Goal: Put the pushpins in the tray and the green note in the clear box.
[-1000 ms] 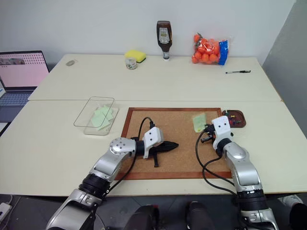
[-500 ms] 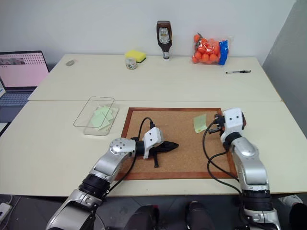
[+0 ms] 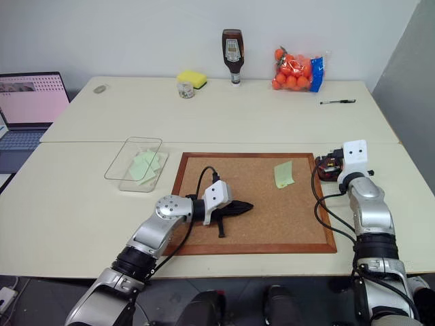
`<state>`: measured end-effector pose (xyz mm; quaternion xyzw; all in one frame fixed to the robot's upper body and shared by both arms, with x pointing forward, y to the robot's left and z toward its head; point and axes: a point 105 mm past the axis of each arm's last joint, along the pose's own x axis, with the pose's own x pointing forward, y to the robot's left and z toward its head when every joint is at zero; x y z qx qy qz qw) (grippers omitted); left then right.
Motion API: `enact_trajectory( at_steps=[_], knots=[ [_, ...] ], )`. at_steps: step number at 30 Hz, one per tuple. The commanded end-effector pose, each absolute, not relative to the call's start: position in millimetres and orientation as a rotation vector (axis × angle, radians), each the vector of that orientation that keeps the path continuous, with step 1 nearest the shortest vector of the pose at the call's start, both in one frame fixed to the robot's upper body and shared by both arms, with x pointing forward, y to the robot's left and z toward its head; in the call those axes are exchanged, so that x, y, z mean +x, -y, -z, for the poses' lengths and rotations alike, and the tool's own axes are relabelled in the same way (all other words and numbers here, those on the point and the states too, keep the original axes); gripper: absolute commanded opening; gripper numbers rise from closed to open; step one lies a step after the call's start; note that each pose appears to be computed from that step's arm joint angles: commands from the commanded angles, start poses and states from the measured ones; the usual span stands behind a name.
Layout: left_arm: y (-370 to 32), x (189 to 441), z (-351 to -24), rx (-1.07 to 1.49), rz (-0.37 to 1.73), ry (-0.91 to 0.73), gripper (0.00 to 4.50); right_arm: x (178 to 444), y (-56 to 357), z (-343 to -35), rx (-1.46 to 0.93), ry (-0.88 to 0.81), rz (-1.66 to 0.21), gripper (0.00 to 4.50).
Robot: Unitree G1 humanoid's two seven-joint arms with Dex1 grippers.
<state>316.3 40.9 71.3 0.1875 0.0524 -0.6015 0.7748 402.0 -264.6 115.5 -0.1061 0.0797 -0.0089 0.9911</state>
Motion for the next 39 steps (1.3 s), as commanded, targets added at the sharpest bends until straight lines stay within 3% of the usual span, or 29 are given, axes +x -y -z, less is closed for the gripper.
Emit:
enact_trajectory(
  at_steps=[1,13,27,39],
  knots=[
    [-42,304,-45,0.421,1.342,-0.220,0.00,406,267,-128,-0.185,-0.117,0.018,0.61],
    [-41,304,-45,0.422,1.347,-0.220,0.00,403,264,-135,-0.152,-0.093,0.019,3.15],
    [-41,304,-45,0.428,1.350,-0.219,0.00,399,258,-119,-0.105,-0.173,-0.009,3.15],
    [-40,304,-45,0.430,1.354,-0.218,0.00,397,252,-136,-0.077,-0.104,-0.024,3.15]
  ],
)
